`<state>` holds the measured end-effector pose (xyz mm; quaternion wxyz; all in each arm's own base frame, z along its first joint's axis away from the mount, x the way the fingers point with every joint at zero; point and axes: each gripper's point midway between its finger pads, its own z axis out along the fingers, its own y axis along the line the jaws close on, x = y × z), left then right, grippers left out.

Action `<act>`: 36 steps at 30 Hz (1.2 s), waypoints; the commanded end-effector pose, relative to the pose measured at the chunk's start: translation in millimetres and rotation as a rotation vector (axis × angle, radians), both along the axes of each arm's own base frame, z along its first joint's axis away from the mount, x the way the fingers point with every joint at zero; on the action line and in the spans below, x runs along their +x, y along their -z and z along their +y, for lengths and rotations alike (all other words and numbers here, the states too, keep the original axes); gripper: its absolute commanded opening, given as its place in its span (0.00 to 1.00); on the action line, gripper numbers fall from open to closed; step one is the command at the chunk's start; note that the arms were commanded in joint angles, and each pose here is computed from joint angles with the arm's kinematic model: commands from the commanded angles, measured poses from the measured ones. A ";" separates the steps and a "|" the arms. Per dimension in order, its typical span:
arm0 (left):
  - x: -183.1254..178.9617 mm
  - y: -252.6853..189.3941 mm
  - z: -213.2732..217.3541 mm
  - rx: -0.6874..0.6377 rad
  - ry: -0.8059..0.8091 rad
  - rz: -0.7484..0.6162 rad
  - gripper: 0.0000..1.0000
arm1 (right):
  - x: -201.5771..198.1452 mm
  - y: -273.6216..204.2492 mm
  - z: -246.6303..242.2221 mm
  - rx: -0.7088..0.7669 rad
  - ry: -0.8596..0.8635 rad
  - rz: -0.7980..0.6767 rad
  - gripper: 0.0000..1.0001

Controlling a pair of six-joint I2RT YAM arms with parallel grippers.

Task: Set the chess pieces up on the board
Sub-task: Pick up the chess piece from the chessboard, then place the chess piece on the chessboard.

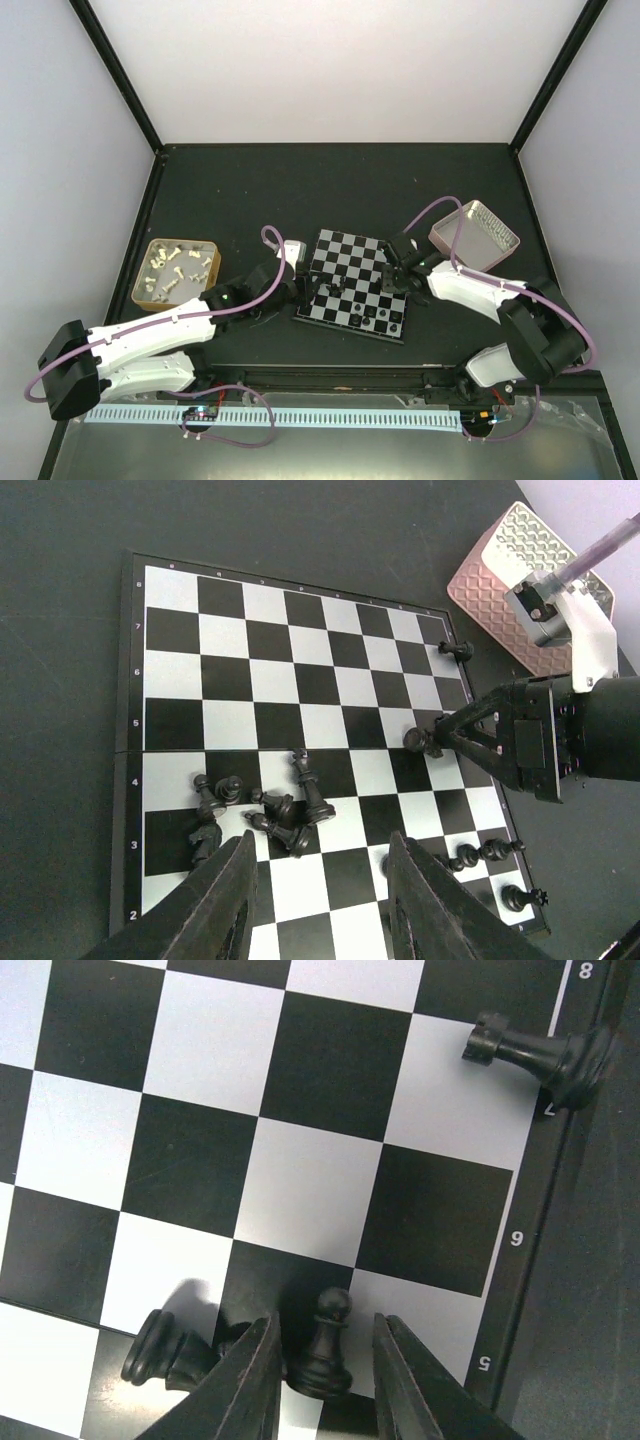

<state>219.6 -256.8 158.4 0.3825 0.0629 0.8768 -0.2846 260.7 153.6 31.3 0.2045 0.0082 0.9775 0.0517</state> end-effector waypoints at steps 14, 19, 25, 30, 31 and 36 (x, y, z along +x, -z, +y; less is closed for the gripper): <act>-0.3 -13.5 2.2 -0.045 -0.005 -0.014 0.39 | -11.1 9.2 -9.9 -0.091 -0.002 0.003 0.13; -0.1 -22.7 -1.1 -0.081 0.006 -0.029 0.42 | -0.4 -24.0 3.9 0.010 -0.060 -0.146 0.13; -2.8 -50.8 -9.0 -0.212 0.060 -0.025 0.53 | -4.3 -105.8 54.7 0.342 -0.318 -0.424 0.13; -12.4 -78.8 -18.1 -0.355 0.162 0.041 0.67 | -46.7 -174.7 100.0 0.659 -0.654 -0.586 0.14; -15.4 -86.3 -20.1 -0.400 0.185 0.057 0.69 | -55.4 -184.8 105.0 0.704 -0.712 -0.609 0.15; -34.1 -118.1 -32.3 -0.573 0.359 0.108 0.77 | -91.3 -221.4 119.4 0.852 -0.951 -0.706 0.17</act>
